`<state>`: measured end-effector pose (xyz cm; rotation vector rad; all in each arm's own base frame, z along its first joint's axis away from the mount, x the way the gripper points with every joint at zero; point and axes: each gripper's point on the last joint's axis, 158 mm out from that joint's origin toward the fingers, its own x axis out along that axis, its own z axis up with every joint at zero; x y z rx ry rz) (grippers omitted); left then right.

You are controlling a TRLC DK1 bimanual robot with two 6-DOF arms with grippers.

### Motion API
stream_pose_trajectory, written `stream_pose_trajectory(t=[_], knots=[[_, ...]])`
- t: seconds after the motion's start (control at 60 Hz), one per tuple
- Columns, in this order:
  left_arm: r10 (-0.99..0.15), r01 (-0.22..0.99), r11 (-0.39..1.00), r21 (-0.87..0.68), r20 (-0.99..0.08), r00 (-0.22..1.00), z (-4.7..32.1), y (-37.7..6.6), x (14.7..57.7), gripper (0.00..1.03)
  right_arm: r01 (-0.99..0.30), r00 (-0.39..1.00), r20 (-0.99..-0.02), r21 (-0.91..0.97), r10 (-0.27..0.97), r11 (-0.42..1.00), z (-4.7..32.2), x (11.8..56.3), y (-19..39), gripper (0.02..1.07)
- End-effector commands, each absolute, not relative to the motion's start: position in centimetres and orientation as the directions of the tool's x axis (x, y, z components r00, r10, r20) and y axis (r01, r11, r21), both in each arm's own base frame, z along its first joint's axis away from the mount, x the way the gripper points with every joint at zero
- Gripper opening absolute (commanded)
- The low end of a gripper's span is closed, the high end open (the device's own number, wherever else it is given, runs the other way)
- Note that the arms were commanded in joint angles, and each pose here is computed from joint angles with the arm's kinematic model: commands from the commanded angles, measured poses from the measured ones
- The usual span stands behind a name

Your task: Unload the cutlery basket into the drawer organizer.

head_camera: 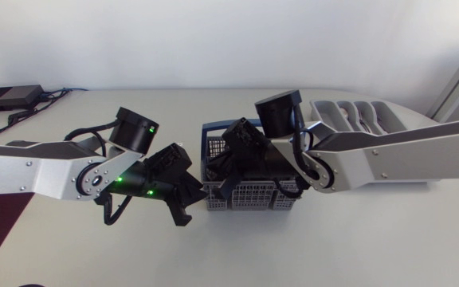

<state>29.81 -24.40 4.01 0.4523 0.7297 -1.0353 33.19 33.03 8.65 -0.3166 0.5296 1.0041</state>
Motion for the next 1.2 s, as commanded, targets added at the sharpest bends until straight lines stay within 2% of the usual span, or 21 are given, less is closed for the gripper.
stream_pose_trajectory(t=[0.0, 0.2, 0.583, 0.65, 0.9, 0.933, 0.983, 1.183], knots=[[-0.609, 0.888, 0.46, -0.006, -0.73, 0.31, 3.8, -24.4, 30.2, 0.36, -0.874, 0.36, -0.673, -0.003, 0.646, 0.485, 4.0, 30.6, 31.1, 0.19], [-0.608, 0.886, 0.463, -0.007, -0.731, 0.311, 3.8, -24.3, 30.3, 0.36, -0.884, 0.358, -0.682, -0.028, 0.638, 0.466, 4.5, 29.8, 30.3, 0.19], [-0.61, 0.889, 0.459, -0.007, -0.73, 0.309, 3.8, -24.5, 30.2, 0.36, -0.907, 0.298, -0.73, -0.016, 0.615, 0.42, 2.9, 28.1, 30.3, 0.2], [-0.61, 0.889, 0.459, -0.007, -0.73, 0.309, 3.8, -24.5, 30.2, 0.36, -0.907, 0.288, -0.74, -0.007, 0.607, 0.422, 2.8, 27.9, 30.1, 0.26], [-0.612, 0.89, 0.456, -0.009, -0.729, 0.307, 3.9, -24.7, 30.2, 0.36, -0.894, 0.259, -0.771, 0.038, 0.583, 0.447, 3.3, 27.2, 29.8, 0.25], [-0.613, 0.89, 0.456, -0.009, -0.728, 0.307, 3.9, -24.8, 30.2, 0.36, -0.893, 0.256, -0.773, 0.041, 0.581, 0.449, 3.3, 27.1, 29.9, 0.24], [-0.613, 0.891, 0.455, -0.009, -0.728, 0.306, 3.9, -24.8, 30.2, 0.36, -0.893, 0.257, -0.773, 0.04, 0.58, 0.449, 3.3, 27.1, 29.9, 0.14], [-0.616, 0.891, 0.455, -0.009, -0.726, 0.307, 4.1, -24.9, 30.1, 0.36, -0.884, 0.251, -0.779, 0.057, 0.575, 0.464, 4.0, 27.2, 30.0, 0.08]])
